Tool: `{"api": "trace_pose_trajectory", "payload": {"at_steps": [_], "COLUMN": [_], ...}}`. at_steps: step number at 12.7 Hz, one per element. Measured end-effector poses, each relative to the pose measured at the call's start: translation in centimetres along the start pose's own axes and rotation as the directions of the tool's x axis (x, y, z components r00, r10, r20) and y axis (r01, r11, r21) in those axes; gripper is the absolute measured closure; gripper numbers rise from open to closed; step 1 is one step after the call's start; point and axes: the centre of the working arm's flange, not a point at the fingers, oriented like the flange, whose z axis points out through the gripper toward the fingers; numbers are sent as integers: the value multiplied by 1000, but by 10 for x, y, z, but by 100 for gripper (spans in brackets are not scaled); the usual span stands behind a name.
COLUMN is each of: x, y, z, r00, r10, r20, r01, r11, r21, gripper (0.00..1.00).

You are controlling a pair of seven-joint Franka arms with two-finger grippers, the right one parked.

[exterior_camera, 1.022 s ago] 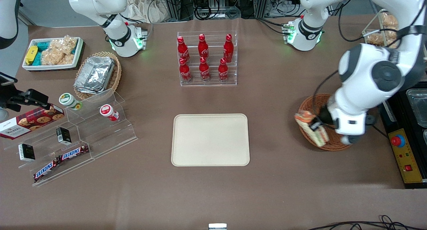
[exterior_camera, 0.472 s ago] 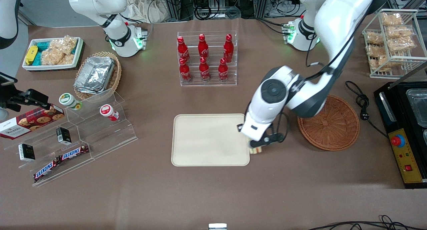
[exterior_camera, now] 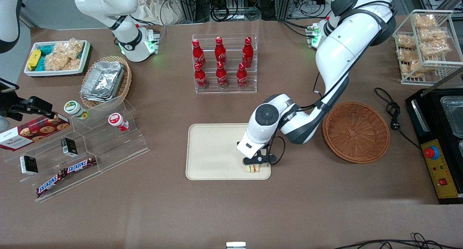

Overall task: Place sandwich from basket to tray
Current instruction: 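Lower the sandwich onto the tray and open the left gripper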

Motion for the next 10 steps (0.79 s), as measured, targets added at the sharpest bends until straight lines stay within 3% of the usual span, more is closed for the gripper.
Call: {"api": "trace_pose_trajectory", "payload": {"at_steps": [1,2,5,9,10], "x": [2,4,5,26,35], "y": [0,0,-6,-26,-35], "z": [-2,-4,-5,-34,-52], "r00": [1000,1000,1000,999,998], "r10": [0,-3,-9,-45,-58], "r20": [-4,-6,19,11,-2], "r01": [0,3,8,43,58], "r11": [1000,1000,999,993,990], "r21": [-2,-2,50,109,126], "gripper": [84,77,43,1,0]}}
